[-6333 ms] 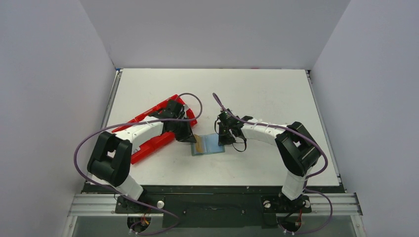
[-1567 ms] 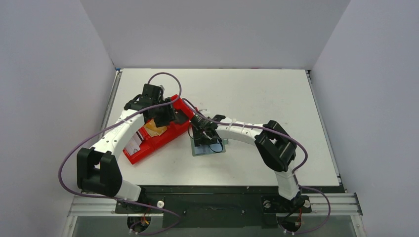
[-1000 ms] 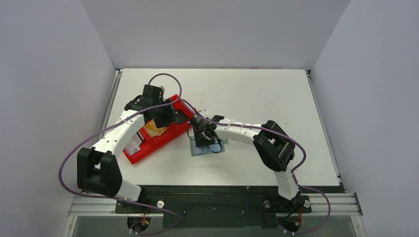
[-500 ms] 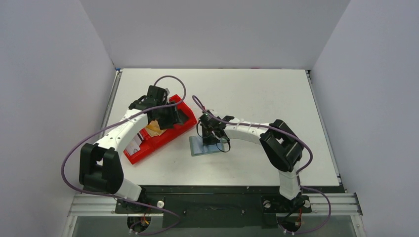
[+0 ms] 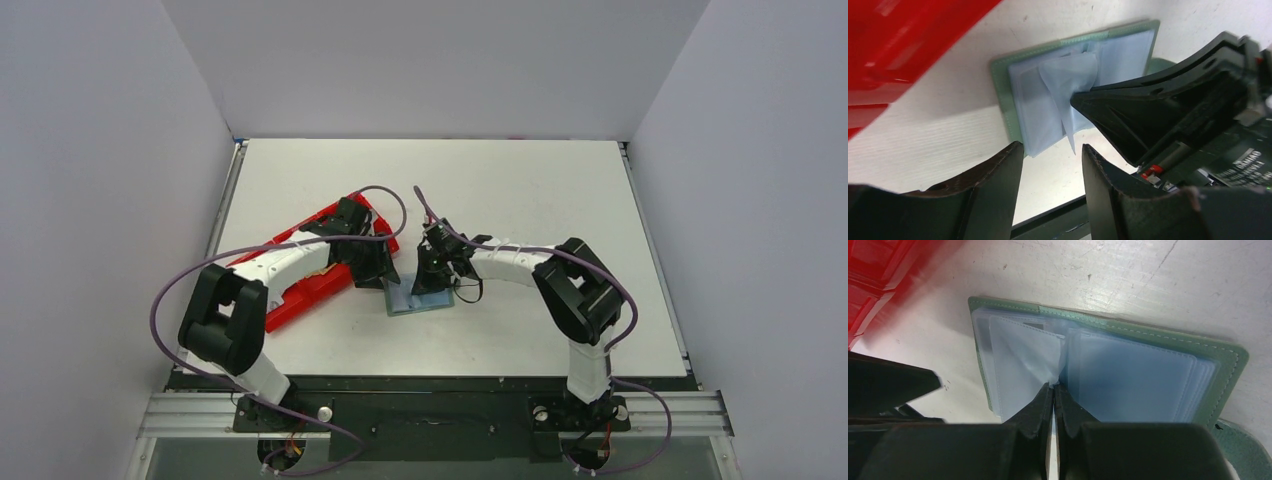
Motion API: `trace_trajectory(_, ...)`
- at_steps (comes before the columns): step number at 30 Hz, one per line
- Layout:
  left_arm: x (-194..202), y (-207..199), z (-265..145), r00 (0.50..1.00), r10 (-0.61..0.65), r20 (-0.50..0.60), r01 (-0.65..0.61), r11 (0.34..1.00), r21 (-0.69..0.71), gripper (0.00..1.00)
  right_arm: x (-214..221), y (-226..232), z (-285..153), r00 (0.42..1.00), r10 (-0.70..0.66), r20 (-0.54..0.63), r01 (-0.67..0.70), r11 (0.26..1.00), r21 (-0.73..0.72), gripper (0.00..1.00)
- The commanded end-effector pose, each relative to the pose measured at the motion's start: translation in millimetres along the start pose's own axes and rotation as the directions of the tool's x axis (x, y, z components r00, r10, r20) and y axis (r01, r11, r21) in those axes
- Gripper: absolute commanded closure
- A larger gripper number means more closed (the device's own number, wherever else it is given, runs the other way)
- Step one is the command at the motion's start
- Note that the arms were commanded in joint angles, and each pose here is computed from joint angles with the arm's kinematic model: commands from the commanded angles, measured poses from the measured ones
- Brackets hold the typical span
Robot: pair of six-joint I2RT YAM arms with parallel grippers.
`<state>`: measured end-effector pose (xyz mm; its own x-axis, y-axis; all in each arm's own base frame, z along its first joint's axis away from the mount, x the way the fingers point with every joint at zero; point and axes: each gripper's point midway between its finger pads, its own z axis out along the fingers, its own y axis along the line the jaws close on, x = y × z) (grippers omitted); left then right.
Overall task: Take the credit cards out of the card holder
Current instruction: Remove the credit card from the card holder.
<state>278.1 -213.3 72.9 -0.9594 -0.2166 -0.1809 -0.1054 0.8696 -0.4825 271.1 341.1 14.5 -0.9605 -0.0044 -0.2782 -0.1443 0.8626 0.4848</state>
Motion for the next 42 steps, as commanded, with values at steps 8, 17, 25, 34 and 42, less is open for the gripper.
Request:
trace_trajectory(8, 8, -23, 36, 0.999, -0.028, -0.021, 0.029, 0.997, 0.072, 0.64, 45, -71, 21, 0.995, 0.029, -0.098, -0.008, 0.979, 0.202, 1.00)
trace_trajectory(17, 14, -27, 52, 1.000, 0.001, -0.026, 0.000, 0.999, 0.035, 0.73, 38, -71, 12, 0.997, 0.035, -0.070, -0.022, 0.982, 0.186, 1.00)
trace_trajectory(25, 11, -26, 50, 1.000, 0.006, 0.009, -0.006, 1.000, -0.005, 1.00, 7, -40, -18, 0.999, 0.043, 0.014, -0.044, 0.995, 0.088, 0.80)
trace_trajectory(34, 10, -30, 42, 0.999, 0.026, 0.031, -0.027, 1.000, 0.004, 1.00, -25, -13, -56, 0.994, 0.057, 0.088, -0.057, 0.998, -0.007, 0.62)
trace_trajectory(42, 9, -67, 33, 0.994, 0.091, 0.063, -0.097, 0.991, 0.097, 1.00, -49, -10, -92, 0.977, 0.099, 0.189, -0.092, 0.995, -0.047, 0.55)
